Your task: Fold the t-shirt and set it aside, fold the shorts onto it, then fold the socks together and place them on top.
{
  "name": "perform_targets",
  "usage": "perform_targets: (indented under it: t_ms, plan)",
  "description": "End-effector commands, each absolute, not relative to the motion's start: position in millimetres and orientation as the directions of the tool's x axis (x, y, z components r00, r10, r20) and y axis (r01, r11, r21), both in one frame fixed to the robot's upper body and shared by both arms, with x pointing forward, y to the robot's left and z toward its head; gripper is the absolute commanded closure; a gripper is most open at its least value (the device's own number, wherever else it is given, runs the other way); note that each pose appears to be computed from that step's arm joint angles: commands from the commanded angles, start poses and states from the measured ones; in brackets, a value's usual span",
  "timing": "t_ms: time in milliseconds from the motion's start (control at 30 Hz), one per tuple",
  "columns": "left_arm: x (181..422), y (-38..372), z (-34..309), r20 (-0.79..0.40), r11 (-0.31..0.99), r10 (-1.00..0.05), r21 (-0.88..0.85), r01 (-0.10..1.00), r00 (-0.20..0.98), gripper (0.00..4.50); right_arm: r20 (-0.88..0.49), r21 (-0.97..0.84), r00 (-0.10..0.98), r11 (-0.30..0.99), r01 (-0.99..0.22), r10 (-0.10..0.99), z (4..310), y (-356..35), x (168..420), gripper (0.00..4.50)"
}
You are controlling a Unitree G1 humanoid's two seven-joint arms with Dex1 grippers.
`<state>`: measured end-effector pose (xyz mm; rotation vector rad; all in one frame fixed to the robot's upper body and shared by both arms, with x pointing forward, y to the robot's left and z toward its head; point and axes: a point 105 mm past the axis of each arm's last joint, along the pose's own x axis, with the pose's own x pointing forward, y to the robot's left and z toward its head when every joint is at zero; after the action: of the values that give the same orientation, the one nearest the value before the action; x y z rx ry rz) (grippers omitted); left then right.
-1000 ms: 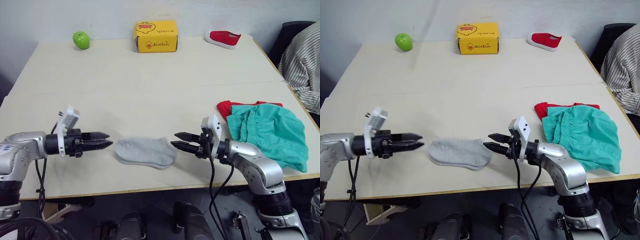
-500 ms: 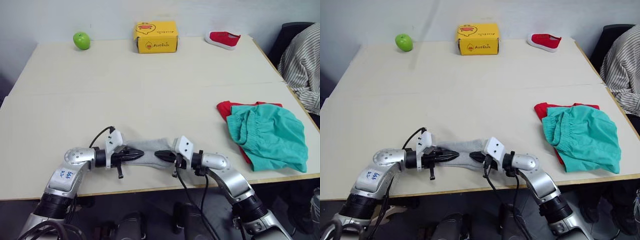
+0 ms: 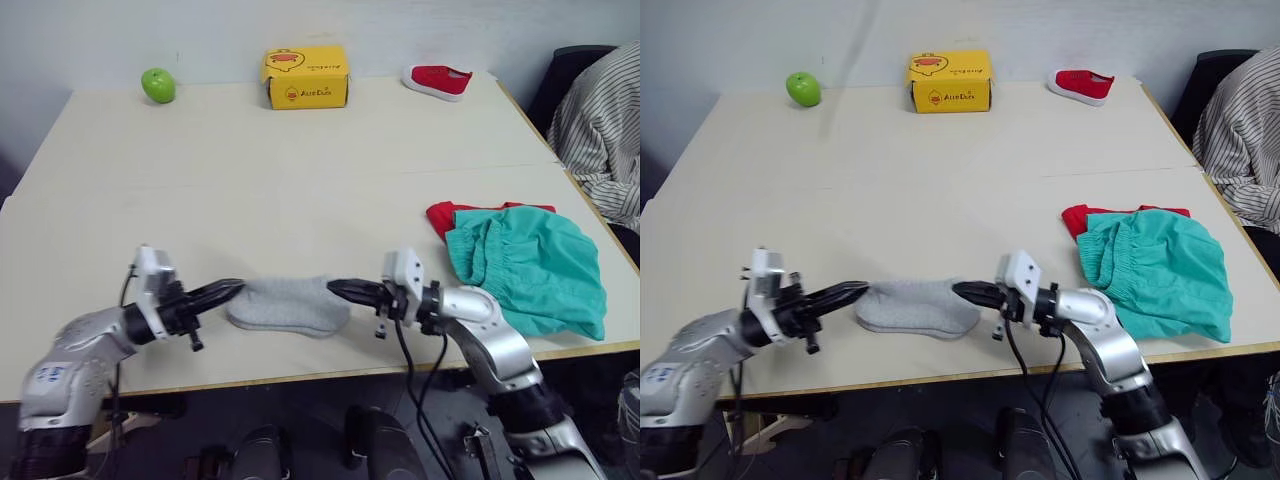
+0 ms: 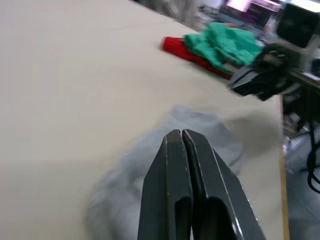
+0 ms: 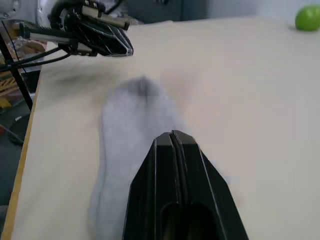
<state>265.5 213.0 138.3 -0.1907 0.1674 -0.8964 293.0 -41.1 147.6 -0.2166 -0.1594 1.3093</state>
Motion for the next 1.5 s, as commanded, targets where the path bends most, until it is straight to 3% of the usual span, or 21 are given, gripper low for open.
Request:
perform_targets:
  t_ms: [33,133,200,400,800,1233,1267,1500]
  plan:
    - [255,235,120,-0.254,0.704,-0.697,-0.420,0.572,0.671,3.59,-0.067,-0.312,0.175,0.146,-0.939,0.982,133,-16,292,4.50]
    - [248,248,101,-0.410,0.753,-0.622,-0.545,0.368,0.667,2.58,-0.100,-0.322,0.146,0.107,-0.941,0.984,119,0,298,4.50]
    - [245,247,97,-0.445,0.736,-0.623,-0.613,0.288,0.643,1.93,-0.140,-0.331,0.132,0.079,-0.940,0.981,108,5,301,4.50]
    - [252,218,95,-0.408,0.609,-0.716,-0.762,0.221,0.567,0.10,-0.209,-0.335,0.143,0.066,-0.940,0.967,89,4,309,4.50]
    - [273,157,92,-0.381,0.566,-0.776,-0.773,0.287,0.503,0.10,-0.245,-0.340,0.171,0.080,-0.937,0.954,83,-8,313,4.50]
    - [287,147,105,-0.354,0.588,-0.755,-0.739,0.330,0.552,4.33,-0.254,-0.326,0.174,0.086,-0.942,0.951,81,-12,311,4.50]
    - [288,148,107,-0.348,0.588,-0.754,-0.736,0.336,0.557,4.49,-0.257,-0.326,0.174,0.084,-0.942,0.951,81,-12,310,4.50]
    - [282,153,120,-0.377,0.602,-0.775,-0.684,0.411,0.508,4.49,-0.294,-0.348,0.254,0.144,-0.926,0.922,84,-31,320,4.50]
